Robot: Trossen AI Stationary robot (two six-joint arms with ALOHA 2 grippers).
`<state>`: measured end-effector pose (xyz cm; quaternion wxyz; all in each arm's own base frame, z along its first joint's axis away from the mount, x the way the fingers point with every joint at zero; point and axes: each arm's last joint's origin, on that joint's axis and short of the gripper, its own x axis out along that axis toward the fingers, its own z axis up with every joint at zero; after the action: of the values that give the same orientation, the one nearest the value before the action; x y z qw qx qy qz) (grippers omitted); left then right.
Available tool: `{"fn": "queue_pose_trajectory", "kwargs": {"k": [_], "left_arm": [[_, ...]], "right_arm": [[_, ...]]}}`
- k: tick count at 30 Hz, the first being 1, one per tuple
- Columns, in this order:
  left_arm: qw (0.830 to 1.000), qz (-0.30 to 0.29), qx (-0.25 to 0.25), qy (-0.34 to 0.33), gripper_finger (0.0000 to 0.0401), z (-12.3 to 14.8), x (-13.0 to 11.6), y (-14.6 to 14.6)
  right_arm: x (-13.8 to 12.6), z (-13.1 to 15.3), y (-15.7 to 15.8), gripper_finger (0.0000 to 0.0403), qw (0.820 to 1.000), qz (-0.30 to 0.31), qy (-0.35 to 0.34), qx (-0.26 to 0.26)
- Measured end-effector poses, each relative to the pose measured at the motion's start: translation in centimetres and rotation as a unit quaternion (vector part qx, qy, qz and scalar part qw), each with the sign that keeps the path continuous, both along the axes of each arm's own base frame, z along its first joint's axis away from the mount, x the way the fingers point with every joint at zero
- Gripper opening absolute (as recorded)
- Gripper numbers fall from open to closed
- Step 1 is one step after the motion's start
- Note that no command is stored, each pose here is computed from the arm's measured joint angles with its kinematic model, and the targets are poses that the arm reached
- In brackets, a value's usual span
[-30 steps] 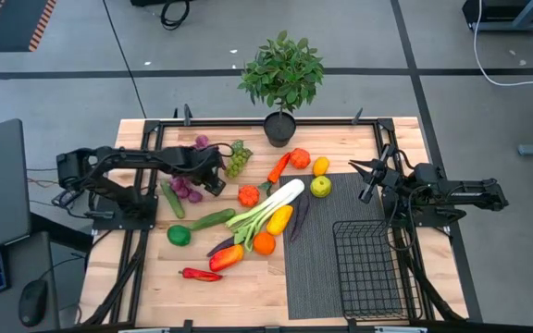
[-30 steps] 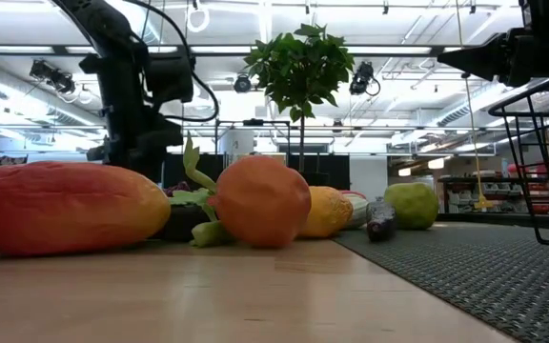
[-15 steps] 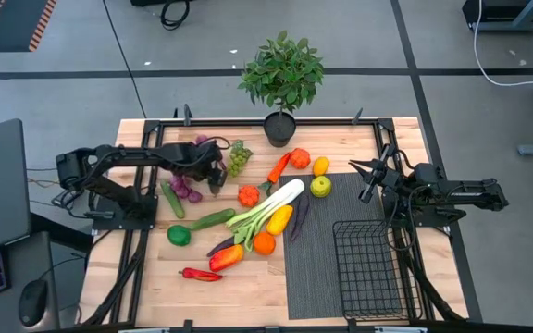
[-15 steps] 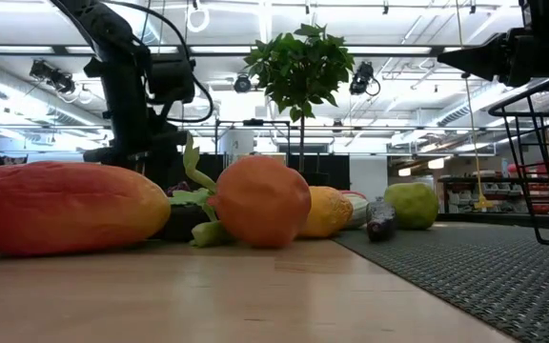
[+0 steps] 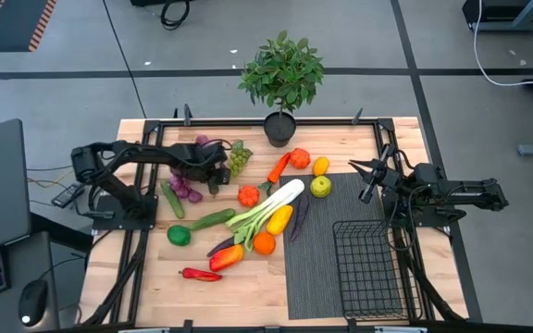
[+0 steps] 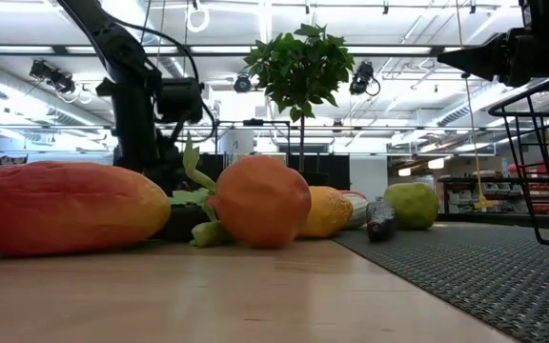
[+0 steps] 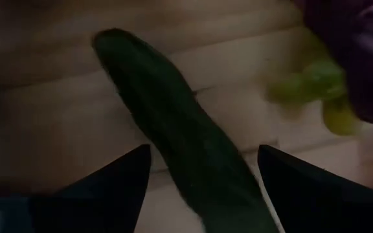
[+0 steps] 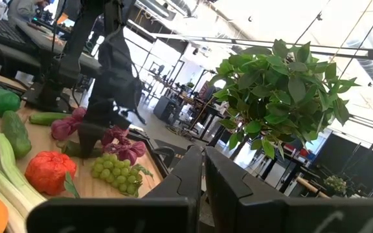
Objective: Build produce basket
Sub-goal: Put the top cucumber into the black wire basket
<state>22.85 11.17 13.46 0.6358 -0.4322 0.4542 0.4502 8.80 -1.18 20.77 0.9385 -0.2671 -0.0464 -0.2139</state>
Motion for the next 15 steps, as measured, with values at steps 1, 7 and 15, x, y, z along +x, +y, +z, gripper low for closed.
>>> {"fn": "queue_pose_trajectory", "kwargs": {"k": [1,7,15], "left_arm": [[1.0,-0.003,0.0,0.003,0.0293,-0.2,0.1,0.06],[0.998,-0.06,0.011,0.021,0.0254,-0.34,-0.01,0.04],[0.985,-0.163,0.046,0.027,0.0092,-0.06,-0.02,0.6]], "right_arm": [[0.0,0.01,0.0,0.0027,1.0,0.0,0.0,0.0],[0.0,0.0,0.0,0.0027,1.0,0.0,0.0,0.0],[0.0,0.0,0.0,0.0027,1.0,0.0,0.0,0.0]]}}
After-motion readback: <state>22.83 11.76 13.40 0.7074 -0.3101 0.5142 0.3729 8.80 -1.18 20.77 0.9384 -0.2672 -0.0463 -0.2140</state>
